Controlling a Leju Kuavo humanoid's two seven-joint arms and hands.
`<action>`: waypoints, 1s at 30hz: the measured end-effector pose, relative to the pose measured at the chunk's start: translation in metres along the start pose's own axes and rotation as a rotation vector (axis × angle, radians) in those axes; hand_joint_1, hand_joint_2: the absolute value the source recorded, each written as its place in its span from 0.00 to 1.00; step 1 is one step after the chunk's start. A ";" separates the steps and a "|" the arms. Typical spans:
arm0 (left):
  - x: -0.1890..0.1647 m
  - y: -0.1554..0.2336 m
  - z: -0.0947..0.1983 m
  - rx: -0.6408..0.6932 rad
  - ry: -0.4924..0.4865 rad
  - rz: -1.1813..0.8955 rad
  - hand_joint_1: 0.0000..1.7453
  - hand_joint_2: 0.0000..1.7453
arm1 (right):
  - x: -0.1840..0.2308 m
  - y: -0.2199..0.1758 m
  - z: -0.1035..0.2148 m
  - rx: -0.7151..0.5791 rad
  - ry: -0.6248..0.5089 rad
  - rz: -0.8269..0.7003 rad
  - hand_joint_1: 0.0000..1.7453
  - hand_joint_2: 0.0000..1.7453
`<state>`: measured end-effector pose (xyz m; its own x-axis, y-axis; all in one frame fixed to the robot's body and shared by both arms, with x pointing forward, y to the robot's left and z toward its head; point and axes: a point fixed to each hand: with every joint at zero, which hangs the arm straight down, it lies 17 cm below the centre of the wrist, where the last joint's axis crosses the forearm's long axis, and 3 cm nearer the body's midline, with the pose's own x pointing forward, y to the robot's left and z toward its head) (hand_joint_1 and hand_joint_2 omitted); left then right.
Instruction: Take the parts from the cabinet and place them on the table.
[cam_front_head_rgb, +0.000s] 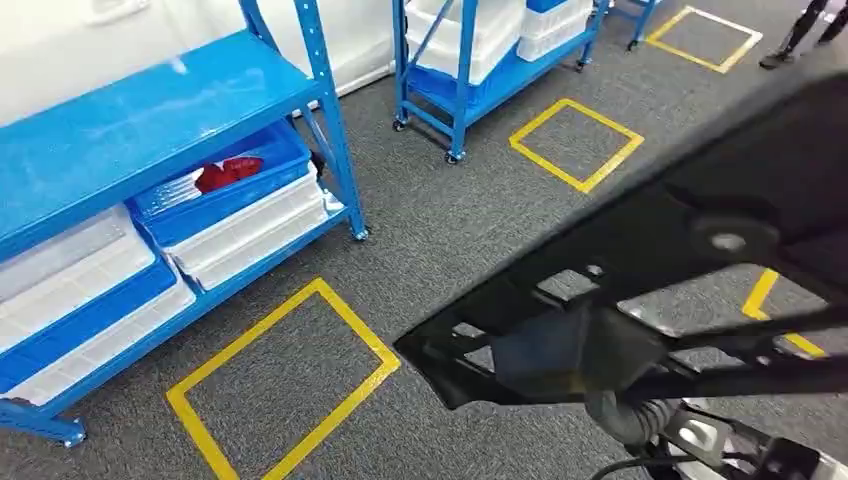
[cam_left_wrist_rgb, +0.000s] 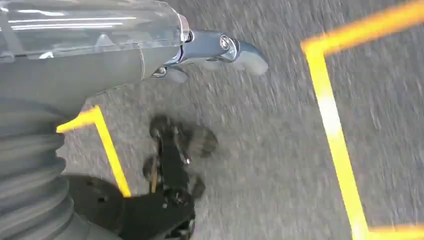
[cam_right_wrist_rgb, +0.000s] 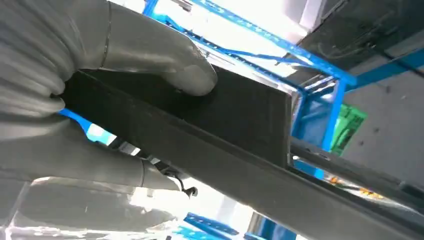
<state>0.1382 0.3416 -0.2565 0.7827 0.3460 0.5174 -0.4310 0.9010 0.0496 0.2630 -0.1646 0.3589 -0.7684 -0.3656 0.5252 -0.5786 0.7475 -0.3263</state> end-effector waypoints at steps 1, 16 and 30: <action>-0.001 0.001 0.000 0.003 0.002 0.000 0.00 1.00 | -0.006 0.000 0.000 0.000 0.008 -0.012 1.00 1.00; 0.000 -0.003 -0.001 -0.010 0.007 -0.039 0.00 1.00 | -0.027 -0.002 -0.005 0.004 0.025 -0.044 1.00 1.00; -0.006 0.004 -0.002 0.013 0.066 -0.025 0.00 1.00 | 0.033 0.005 -0.036 0.095 -0.160 -0.028 1.00 1.00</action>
<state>0.1323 0.3440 -0.2617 0.8211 0.3399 0.4585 -0.4160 0.9064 0.0731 0.2450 -0.1528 0.4030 -0.7810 -0.4744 0.4062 -0.6177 0.6827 -0.3904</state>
